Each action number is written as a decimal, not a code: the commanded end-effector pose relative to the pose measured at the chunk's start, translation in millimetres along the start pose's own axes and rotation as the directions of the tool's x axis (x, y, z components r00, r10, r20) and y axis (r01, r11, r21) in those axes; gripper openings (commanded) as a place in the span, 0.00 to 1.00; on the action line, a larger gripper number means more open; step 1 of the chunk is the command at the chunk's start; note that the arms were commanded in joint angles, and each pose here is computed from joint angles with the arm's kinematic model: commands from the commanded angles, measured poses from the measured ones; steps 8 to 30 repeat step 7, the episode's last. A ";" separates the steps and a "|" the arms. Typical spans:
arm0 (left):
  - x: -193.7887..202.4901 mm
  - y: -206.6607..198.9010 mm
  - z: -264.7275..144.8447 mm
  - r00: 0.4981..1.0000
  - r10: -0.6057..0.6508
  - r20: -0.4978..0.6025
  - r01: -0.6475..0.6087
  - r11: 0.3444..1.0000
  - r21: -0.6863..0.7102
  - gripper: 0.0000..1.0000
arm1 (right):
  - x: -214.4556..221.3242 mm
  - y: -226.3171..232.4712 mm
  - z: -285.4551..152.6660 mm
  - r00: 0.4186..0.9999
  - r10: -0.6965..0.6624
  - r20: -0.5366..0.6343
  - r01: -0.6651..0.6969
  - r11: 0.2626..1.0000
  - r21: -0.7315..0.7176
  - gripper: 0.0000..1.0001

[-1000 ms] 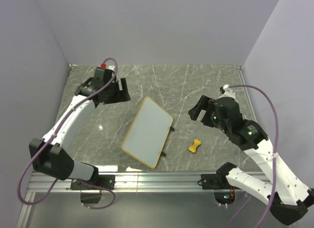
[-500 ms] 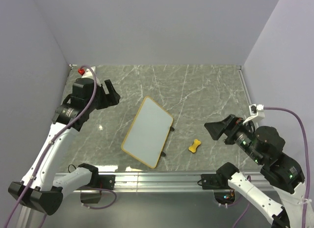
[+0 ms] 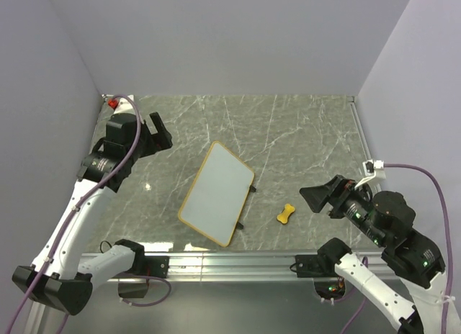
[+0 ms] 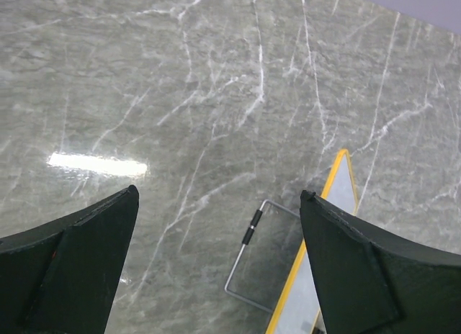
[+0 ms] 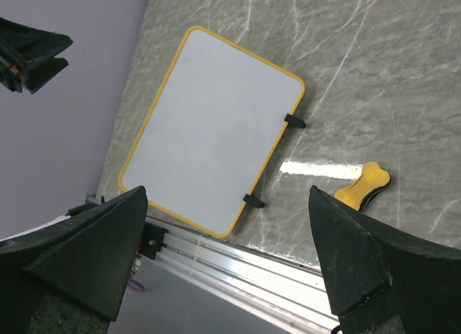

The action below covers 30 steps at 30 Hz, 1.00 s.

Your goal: Erase the whiteboard

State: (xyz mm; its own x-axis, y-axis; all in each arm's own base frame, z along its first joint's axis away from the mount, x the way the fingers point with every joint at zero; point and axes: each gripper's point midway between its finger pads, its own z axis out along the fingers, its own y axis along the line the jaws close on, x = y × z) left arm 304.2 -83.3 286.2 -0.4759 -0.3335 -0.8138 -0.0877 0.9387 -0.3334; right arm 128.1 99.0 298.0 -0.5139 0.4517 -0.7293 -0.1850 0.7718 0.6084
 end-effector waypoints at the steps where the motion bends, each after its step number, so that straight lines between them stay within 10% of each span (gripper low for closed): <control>1: -23.9 1.1 -8.4 0.995 0.007 0.095 -0.006 1.000 -0.016 1.00 | -12.1 5.7 0.1 0.999 -0.024 0.022 0.024 1.000 0.003 1.00; 30: -32.9 21.4 -7.3 0.989 0.019 0.145 0.000 0.991 -0.130 0.99 | -19.9 14.2 5.0 0.997 -0.051 0.059 0.054 0.998 -0.039 1.00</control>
